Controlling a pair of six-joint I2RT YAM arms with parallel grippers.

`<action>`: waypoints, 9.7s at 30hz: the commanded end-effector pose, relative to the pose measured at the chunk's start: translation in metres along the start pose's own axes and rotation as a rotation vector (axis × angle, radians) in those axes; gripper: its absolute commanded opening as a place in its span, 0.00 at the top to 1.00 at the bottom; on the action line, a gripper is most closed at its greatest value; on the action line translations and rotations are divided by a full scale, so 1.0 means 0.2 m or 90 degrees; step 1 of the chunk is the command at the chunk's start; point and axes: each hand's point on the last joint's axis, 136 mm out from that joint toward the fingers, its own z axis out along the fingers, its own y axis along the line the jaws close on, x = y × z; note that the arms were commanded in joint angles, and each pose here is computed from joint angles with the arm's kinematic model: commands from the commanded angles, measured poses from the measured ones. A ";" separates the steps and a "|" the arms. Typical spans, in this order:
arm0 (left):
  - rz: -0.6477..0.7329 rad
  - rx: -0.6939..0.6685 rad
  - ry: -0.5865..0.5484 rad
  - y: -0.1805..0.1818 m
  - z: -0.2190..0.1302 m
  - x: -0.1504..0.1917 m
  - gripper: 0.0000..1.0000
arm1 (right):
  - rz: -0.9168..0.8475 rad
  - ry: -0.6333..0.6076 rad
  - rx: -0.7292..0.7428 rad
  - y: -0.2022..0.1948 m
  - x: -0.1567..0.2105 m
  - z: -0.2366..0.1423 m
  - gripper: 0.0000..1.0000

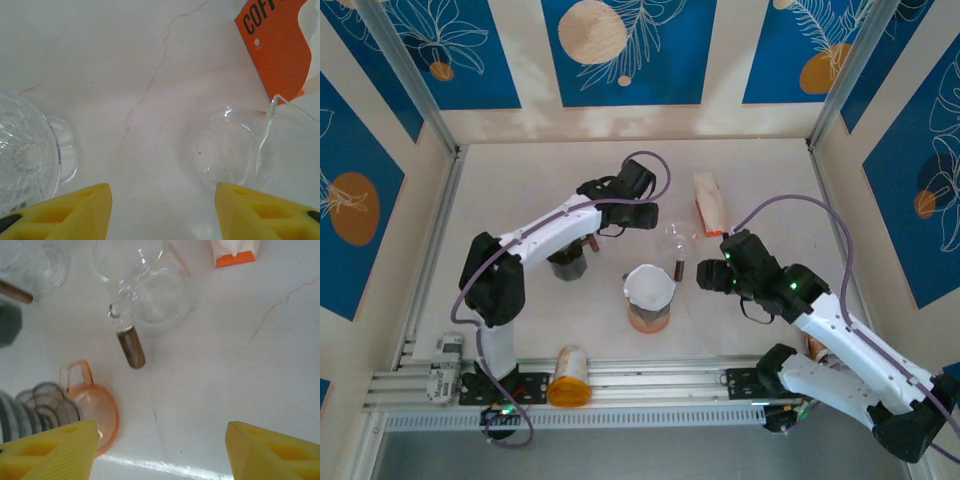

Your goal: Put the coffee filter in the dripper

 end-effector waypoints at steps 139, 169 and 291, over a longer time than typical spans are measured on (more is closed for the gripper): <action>-0.123 0.238 0.029 -0.12 -0.25 1.30 1.00 | -0.099 0.116 -0.189 0.36 0.82 0.26 0.68; -0.212 0.242 -0.025 -0.15 -0.06 1.10 1.00 | -0.014 0.043 -0.192 0.38 0.62 0.48 0.72; -0.185 0.313 -0.264 0.19 -1.06 0.77 0.00 | 0.012 0.143 0.124 -0.10 0.19 0.30 0.69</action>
